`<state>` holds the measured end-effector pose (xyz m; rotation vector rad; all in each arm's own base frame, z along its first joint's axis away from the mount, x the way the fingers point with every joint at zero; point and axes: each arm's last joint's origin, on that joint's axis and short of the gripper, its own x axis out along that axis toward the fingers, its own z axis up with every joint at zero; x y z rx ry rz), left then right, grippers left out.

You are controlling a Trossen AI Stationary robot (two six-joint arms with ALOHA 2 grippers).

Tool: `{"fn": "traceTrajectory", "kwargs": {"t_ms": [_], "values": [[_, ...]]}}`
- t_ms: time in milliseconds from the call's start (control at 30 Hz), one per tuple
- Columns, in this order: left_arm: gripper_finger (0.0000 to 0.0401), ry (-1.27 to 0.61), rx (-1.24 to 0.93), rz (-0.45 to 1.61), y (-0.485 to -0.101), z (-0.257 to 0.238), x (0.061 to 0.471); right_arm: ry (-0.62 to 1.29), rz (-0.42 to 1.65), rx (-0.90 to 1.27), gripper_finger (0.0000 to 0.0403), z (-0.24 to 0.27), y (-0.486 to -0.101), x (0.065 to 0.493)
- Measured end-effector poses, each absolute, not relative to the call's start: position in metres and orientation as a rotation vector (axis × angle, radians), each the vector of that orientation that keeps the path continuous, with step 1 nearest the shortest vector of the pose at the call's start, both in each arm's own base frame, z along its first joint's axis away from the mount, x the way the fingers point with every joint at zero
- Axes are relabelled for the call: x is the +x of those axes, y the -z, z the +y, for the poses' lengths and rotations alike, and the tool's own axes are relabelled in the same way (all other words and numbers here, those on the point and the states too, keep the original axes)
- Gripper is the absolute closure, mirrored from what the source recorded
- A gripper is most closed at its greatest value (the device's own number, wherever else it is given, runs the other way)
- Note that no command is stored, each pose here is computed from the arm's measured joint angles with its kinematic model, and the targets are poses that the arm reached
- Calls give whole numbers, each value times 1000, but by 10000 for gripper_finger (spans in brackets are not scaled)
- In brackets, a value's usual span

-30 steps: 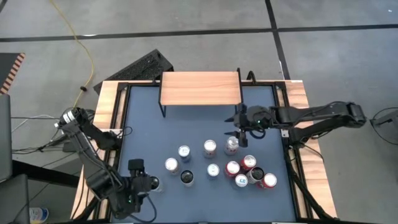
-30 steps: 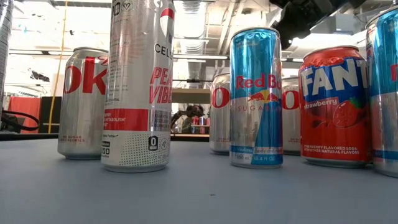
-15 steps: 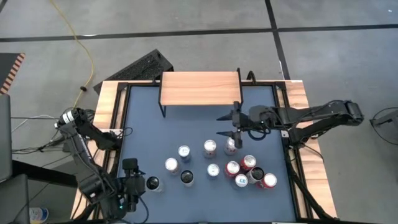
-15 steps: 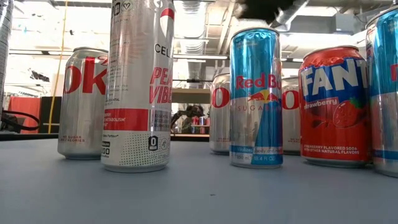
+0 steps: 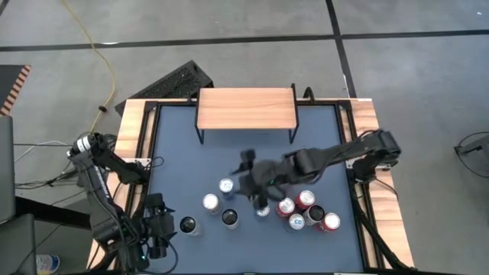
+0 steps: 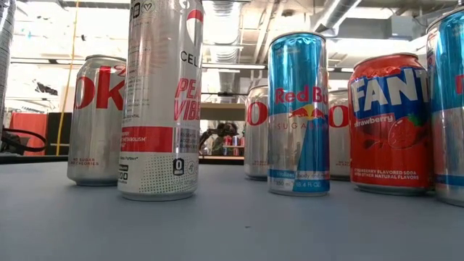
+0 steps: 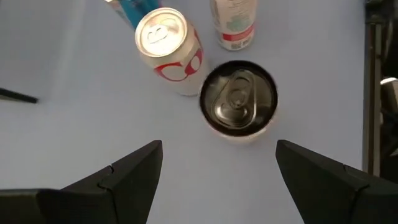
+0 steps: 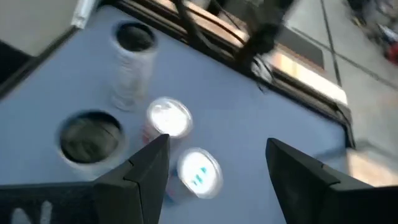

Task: Place canned beverage on shelf
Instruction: Put the bottom left black soda on the shelf

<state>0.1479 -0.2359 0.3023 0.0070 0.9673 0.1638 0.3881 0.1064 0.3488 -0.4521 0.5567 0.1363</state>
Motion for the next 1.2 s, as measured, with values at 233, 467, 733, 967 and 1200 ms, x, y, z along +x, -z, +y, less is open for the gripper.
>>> {"fn": "traceTrajectory", "kwargs": {"t_ms": [233,467,733,967,1200], "values": [[97,-212,-75,815,-269,-248,122,-183,570,-507,149,127,-345,406],[97,-150,-218,656,-215,-257,107,-175,529,-496,149,127,-354,405],[97,-174,-252,527,-168,-239,103,-170,513,-473,149,128,-356,405],[97,-99,-256,466,-147,-235,102,-174,516,-469,149,130,-355,404],[97,-99,-203,355,-134,-225,101,-171,518,-468,149,129,-355,405]]}}
